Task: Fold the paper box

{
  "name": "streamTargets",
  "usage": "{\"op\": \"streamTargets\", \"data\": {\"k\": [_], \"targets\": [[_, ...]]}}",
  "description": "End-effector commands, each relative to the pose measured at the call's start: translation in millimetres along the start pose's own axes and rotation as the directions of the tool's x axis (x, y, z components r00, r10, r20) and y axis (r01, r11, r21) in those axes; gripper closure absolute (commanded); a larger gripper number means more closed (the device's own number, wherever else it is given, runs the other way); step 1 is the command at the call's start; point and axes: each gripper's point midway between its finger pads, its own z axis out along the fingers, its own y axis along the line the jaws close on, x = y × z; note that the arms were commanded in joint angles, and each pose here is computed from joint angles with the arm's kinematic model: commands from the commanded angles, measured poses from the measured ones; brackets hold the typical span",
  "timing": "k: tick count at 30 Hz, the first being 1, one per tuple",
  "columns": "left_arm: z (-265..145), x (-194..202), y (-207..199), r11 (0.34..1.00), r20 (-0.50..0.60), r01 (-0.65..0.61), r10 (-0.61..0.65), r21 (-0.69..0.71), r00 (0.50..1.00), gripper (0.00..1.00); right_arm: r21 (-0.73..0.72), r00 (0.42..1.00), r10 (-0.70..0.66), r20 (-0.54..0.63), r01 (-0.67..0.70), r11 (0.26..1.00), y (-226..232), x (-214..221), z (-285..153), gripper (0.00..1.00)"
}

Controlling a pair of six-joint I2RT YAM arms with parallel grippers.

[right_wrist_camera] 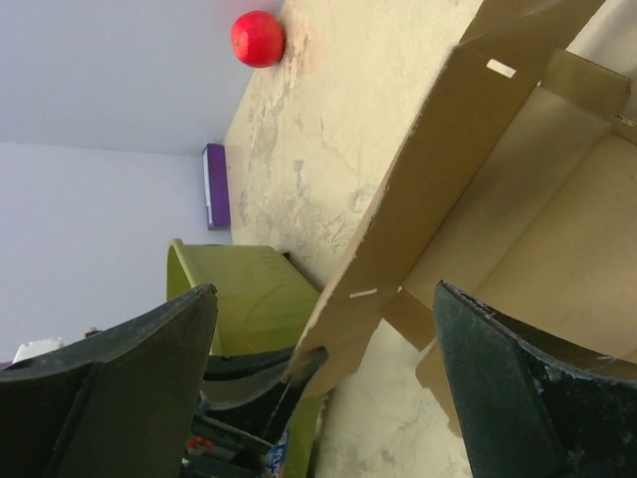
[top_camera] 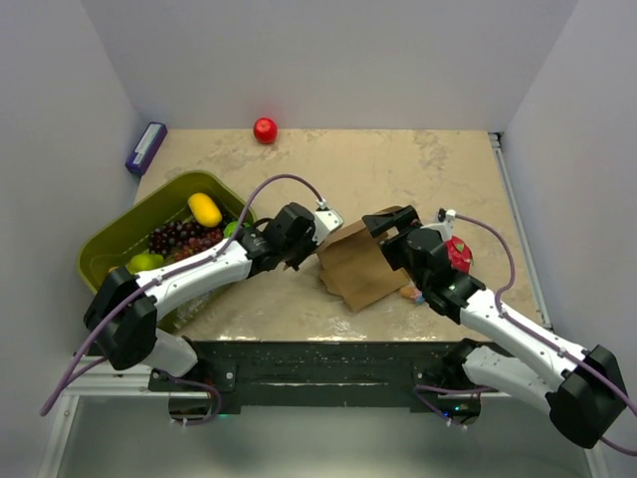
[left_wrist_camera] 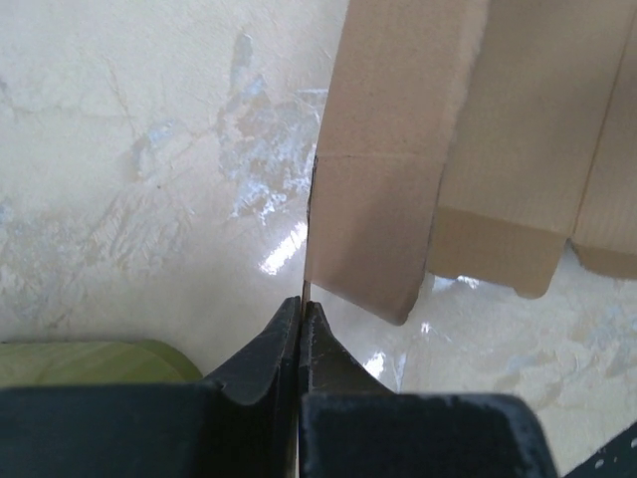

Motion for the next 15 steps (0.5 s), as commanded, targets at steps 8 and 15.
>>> {"op": "streamTargets", "data": {"k": [8,15], "targets": [[-24.1,1.0,20.2,0.998,0.023,-0.040,0.039,0.053,0.999,1.00,0.002,0.997,0.001,-0.071,-0.001,1.000,-0.4,25.3,29.0,0.07],[-42.1,-4.9,27.6,0.998,0.079,-0.032,0.027,0.056,0.996,1.00,-0.003,0.997,-0.002,-0.073,0.002,1.000,8.2,27.2,37.6,0.07]]}}
